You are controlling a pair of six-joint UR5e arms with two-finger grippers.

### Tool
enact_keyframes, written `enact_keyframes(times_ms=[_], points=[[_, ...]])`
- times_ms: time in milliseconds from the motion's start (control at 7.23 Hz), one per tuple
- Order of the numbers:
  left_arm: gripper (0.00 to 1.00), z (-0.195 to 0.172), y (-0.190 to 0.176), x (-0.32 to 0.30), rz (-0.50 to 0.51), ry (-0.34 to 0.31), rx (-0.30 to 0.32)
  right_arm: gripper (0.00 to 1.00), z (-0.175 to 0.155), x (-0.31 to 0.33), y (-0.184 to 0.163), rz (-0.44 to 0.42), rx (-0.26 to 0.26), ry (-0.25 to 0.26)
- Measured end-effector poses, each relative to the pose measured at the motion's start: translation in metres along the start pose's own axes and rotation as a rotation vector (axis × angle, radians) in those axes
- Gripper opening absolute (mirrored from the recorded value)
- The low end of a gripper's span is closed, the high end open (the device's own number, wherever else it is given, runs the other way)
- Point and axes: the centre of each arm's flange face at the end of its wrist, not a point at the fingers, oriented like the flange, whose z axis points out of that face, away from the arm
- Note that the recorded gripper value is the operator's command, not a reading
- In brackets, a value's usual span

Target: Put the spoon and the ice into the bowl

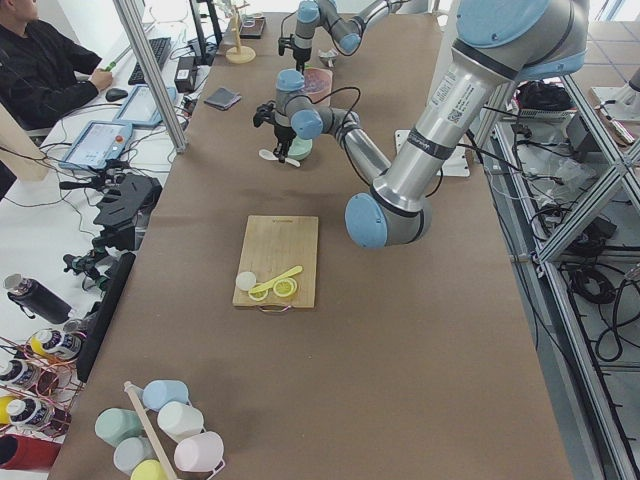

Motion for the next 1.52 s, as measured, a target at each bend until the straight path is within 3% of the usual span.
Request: enact_keyframes(times_ms=[553,1107,1522], points=[[0.0,0.001,-0.001,0.001,-0.002,-0.001,-0.001,0.0,-0.01,-0.003,-0.001,-0.004,0.016,-0.01],[0.0,-0.009,-0.008,0.017,-0.019,0.017,0.013,0.0,-0.086,-0.002,-0.014,0.026,0.043,-0.1],[0.0,-0.007,-0.004,0.071,-0.067,0.051,0.005,0.0,-0.112,-0.018,-0.026,0.094,0.067,-0.138]])
